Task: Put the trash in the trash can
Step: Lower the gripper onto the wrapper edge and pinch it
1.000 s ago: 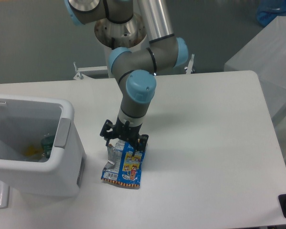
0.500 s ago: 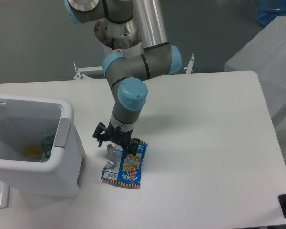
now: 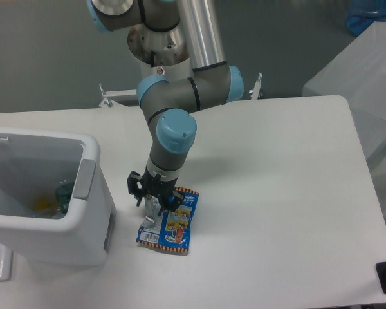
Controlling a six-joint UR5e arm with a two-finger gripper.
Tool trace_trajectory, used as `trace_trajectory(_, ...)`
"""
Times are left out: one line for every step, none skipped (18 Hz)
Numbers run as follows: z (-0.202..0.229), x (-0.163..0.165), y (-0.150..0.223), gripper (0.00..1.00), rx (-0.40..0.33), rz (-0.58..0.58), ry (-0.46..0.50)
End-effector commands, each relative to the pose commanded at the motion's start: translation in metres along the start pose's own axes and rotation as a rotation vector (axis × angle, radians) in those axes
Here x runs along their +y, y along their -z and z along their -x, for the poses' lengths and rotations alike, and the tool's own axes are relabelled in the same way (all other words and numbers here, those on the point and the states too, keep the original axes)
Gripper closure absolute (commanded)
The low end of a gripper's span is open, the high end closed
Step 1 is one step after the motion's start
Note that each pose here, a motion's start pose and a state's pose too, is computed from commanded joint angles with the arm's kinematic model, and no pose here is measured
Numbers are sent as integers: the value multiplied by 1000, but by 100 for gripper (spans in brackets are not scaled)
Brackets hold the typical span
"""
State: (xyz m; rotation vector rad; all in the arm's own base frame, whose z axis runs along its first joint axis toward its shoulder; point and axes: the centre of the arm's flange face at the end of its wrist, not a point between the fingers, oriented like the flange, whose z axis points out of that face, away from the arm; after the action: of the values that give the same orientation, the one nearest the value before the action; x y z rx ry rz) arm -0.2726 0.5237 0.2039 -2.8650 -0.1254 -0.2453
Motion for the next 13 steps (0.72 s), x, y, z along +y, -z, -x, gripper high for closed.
trace_trajectory(0, -1, 1, 47, -1, -1, 3)
trace_trajectory(0, -1, 1, 51, -2, -2, 4)
trace_trajectory(0, 0, 0, 57, 1, 1, 5)
trace_trajectory(0, 0, 0, 64, 1, 1, 7)
trace_trajectory(0, 0, 0, 70, 1, 1, 5)
trace_trajectory(0, -1, 1, 72, -1, -1, 4)
trace_trajectory(-1, 0, 2, 76, -2, -2, 4)
trace_trajectory(0, 0, 4, 79, -3, -6, 6)
trace_trajectory(-1, -1, 7, 86, -5, -8, 5)
trace_trajectory(1, -1, 7, 90, -7, -11, 7)
trace_trajectory(3, -3, 10, 91, -10, -17, 7)
trace_trajectory(6, -5, 13, 92, -15, -22, 11)
trace_trajectory(10, -7, 17, 92, -20, -29, 13)
